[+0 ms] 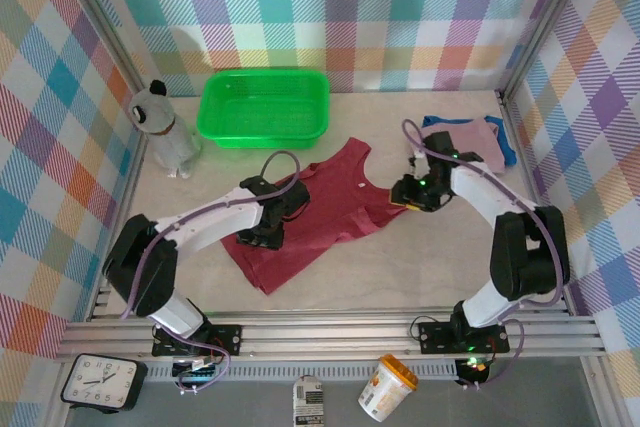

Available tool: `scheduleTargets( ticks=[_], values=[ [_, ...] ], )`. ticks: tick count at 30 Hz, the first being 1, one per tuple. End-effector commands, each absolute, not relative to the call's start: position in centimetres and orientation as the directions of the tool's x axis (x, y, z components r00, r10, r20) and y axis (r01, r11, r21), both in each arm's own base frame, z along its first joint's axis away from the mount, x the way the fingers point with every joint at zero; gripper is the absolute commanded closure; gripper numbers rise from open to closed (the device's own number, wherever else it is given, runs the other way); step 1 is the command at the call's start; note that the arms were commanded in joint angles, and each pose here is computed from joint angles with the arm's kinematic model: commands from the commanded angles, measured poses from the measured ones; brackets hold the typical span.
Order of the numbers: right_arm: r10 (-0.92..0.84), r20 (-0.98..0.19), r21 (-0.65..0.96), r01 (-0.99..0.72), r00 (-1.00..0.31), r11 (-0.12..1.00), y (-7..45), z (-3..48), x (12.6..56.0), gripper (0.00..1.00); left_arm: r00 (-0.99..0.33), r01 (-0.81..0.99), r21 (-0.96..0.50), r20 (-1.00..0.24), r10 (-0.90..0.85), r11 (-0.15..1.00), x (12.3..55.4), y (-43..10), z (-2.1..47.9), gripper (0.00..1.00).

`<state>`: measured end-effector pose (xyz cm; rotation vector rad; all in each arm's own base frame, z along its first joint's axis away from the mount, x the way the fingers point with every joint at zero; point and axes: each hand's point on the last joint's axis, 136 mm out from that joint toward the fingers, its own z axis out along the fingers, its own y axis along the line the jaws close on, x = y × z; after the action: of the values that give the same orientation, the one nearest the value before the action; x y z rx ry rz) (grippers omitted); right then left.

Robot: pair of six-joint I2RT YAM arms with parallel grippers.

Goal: Fold and stack the tank tops

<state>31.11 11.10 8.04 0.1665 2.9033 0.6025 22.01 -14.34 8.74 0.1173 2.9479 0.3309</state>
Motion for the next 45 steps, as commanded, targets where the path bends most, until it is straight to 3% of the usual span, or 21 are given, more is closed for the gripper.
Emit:
scheduleTargets(
  ticks=[1, 7, 17, 25, 29, 34, 39, 45],
  values=[
    [0.17, -0.087, 0.359, 0.128, -0.982, 0.925, 8.5, 6.2, 29.8, 0.53, -0.987, 0.06, 0.073, -0.143, 0.07, 0.996, 20.7, -18.5, 8.0, 0.49],
    [0.194, -0.087, 0.375, 0.149, -0.977, 0.915, 8.4, 5.4, 32.7, 0.52, -0.99, 0.123, 0.079, -0.064, 0.128, 0.989, 18.0, -20.6, 4.2, 0.52],
    [0.207, -0.071, 0.382, 0.165, -0.976, 0.909, 8.7, 3.3, 36.4, 0.54, -0.993, 0.095, 0.279, -0.041, 0.11, 0.956, 16.8, -15.5, 1.9, 0.58],
    [0.179, -0.065, 0.291, 0.153, -0.982, 0.944, 7.3, 1.2, 37.0, 0.64, -0.997, 0.079, 0.325, 0.038, 0.07, 0.942, 14.0, -12.4, 0.8, 0.59],
    [0.173, -0.081, 0.286, 0.143, -0.982, 0.947, 7.2, 1.4, 37.5, 0.7, -0.993, 0.117, 0.245, 0.059, 0.106, 0.962, 13.4, -13.4, 1.2, 0.57],
    [0.166, -0.117, 0.349, 0.115, -0.979, 0.93, 8.4, 3.8, 37.9, 0.71, -0.986, 0.156, 0.126, 0.071, 0.148, 0.98, 14.0, -16.9, 2.6, 0.54],
    [0.164, -0.123, 0.379, 0.107, -0.979, 0.919, 9.1, 6.1, 36.3, 0.69, -0.986, 0.168, 0.144, 0.03, 0.165, 0.975, 15.9, -17.4, 5.0, 0.53],
    [0.119, -0.13, 0.442, 0.05, -0.984, 0.895, 12.8, 8.2, 32.8, 0.63, -0.986, 0.162, 0.166, -0.011, 0.166, 0.973, 18.8, -16.9, 4.5, 0.52]
  ],
)
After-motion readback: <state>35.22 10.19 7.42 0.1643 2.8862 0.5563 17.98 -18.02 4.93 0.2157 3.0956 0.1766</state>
